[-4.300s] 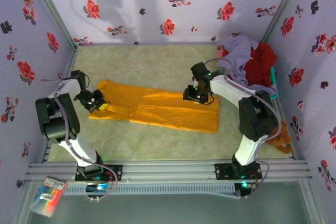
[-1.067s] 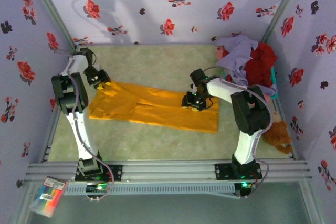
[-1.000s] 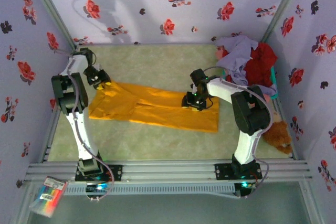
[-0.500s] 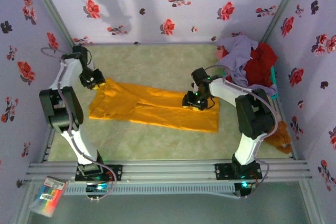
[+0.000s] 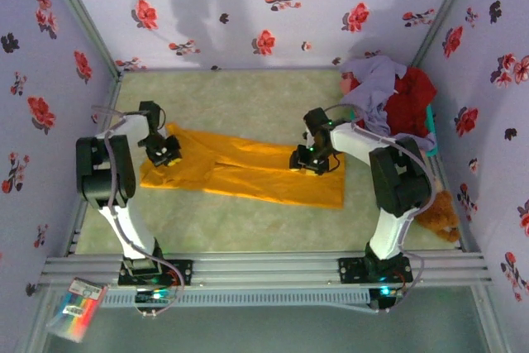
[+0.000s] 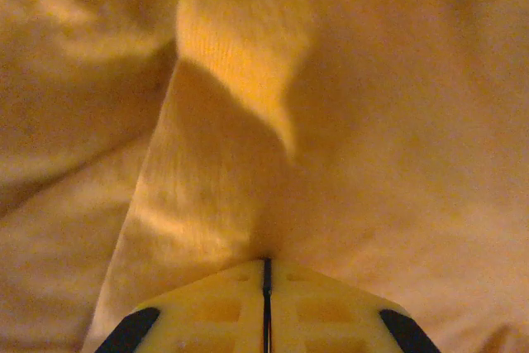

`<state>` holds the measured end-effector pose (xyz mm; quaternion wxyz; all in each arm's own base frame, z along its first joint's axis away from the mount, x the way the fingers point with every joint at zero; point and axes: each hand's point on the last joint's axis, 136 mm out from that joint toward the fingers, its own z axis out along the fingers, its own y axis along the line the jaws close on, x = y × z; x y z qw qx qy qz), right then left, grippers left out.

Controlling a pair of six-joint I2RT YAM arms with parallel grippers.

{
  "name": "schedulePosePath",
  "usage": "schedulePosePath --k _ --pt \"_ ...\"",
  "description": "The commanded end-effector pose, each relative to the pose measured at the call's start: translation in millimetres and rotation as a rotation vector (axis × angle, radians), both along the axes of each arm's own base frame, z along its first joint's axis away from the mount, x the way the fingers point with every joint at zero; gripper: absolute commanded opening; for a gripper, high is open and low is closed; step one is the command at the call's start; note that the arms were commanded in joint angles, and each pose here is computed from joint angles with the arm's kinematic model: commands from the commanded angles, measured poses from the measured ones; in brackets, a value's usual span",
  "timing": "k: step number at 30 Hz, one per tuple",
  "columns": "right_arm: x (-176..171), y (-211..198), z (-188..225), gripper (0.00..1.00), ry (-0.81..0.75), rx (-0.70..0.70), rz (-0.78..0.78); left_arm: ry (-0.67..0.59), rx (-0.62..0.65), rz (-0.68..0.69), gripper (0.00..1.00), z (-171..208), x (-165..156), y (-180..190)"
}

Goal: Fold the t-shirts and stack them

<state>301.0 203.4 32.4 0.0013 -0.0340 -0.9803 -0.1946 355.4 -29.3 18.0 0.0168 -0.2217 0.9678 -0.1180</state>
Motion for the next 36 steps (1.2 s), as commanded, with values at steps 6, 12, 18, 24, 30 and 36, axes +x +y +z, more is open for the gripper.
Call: schedulePosePath --k 6,12,18,24,30,36 --pt "-23.4 -13.6 -19.3 0.54 0.069 -0.029 0.023 0.001 0.039 -0.025 0.14 -25.0 14.5 7.4" --pt "-45.1 -19.4 -25.6 0.55 0.123 -0.030 0.004 0.005 0.038 -0.051 0.14 -27.4 35.3 7.4" --pt "-77.6 -17.6 -20.9 0.56 0.163 -0.006 -0.024 0.023 0.001 -0.076 0.16 -28.0 71.3 0.5" --pt "-109.1 -0.2 -1.2 0.56 0.205 0.014 0.042 0.001 -0.026 -0.128 0.23 -14.1 105.6 -21.8" --pt "-90.9 2.0 42.2 0.58 0.097 0.016 0.055 -0.160 -0.092 -0.081 0.24 44.0 126.8 -39.3" --pt "-79.9 7.9 46.1 0.57 0.069 0.030 0.047 -0.272 -0.158 0.060 0.17 75.7 115.2 -45.4"
